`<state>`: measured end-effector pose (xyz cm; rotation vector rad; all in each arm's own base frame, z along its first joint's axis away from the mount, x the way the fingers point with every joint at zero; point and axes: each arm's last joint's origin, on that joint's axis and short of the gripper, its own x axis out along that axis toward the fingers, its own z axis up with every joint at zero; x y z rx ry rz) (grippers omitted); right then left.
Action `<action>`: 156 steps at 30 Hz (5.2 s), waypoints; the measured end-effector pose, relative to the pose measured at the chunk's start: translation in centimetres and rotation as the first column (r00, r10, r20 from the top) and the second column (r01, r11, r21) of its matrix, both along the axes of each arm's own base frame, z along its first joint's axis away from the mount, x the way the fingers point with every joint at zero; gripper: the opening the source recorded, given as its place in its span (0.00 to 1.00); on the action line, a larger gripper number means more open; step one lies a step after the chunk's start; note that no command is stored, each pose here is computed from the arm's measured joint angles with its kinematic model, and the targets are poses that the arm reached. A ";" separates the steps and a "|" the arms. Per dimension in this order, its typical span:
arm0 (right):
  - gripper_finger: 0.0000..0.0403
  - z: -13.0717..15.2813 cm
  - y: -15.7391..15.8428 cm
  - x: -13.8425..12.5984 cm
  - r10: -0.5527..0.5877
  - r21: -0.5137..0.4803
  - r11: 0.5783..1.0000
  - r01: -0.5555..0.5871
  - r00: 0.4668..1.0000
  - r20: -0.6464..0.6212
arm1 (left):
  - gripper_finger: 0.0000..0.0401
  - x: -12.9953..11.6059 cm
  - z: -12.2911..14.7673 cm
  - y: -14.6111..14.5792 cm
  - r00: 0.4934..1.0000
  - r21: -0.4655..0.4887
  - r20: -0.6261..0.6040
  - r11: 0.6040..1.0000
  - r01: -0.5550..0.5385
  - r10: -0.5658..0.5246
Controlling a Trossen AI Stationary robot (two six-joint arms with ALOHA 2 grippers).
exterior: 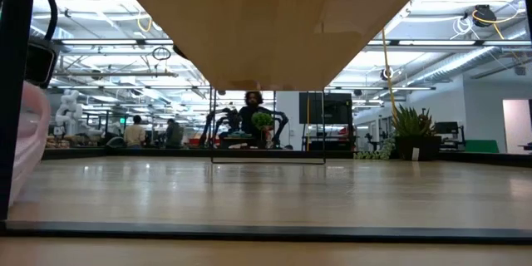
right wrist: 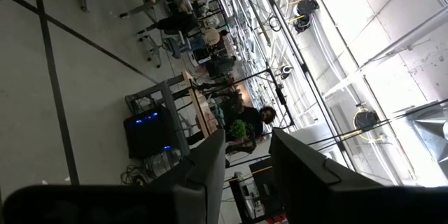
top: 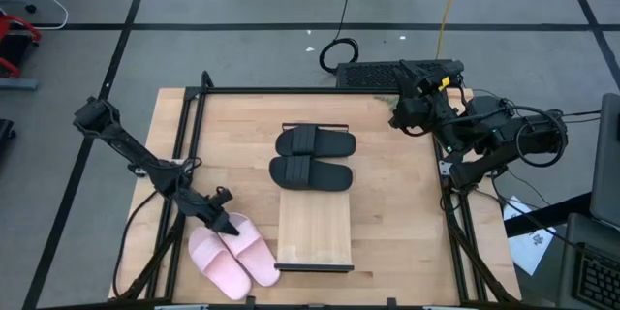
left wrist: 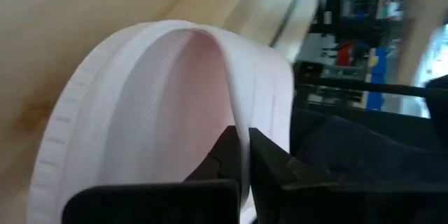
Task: Pick and place slides into the shelf
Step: Put the right pink slide on the shelf
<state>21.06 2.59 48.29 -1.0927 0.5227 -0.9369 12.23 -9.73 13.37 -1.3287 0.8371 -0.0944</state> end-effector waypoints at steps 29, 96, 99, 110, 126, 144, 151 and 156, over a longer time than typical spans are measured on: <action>0.27 0.0 0.0 0.0 0.000 0.001 1.000 0.000 1.000 0.001 | 0.00 -4.6 11.7 4.7 0.974 0.313 -0.101 0.936 -0.161 0.201; 0.27 0.1 -3.2 0.1 -0.149 0.060 0.988 0.144 0.984 0.100 | 0.00 18.5 19.0 -11.7 0.675 0.214 0.224 0.640 -0.738 0.703; 0.27 0.1 -3.2 0.1 -0.149 0.060 0.988 0.144 0.984 0.100 | 0.00 18.7 18.0 -11.5 0.672 0.250 0.196 0.626 -0.739 0.715; 0.27 0.1 -3.2 0.1 -0.150 0.060 0.988 0.144 0.984 0.099 | 0.00 18.8 16.1 -11.0 0.646 0.343 0.153 0.573 -0.744 0.748; 0.27 0.1 -3.2 0.1 -0.146 0.053 0.988 0.142 0.985 0.089 | 0.00 17.6 15.1 -9.7 0.615 0.462 0.086 0.516 -0.722 0.784; 0.27 0.1 -3.2 0.1 -0.144 0.054 0.989 0.140 0.985 0.092 | 0.00 18.6 15.4 -7.1 0.630 0.556 0.077 0.492 -0.670 0.773; 0.27 0.1 -3.2 0.1 -0.144 0.055 0.989 0.140 0.985 0.092 | 0.00 18.9 15.5 -6.8 0.629 0.556 0.081 0.489 -0.672 0.773; 0.27 0.1 -3.2 0.1 -0.144 0.057 0.989 0.139 0.985 0.097 | 0.00 18.8 15.5 -6.8 0.633 0.555 0.070 0.497 -0.667 0.771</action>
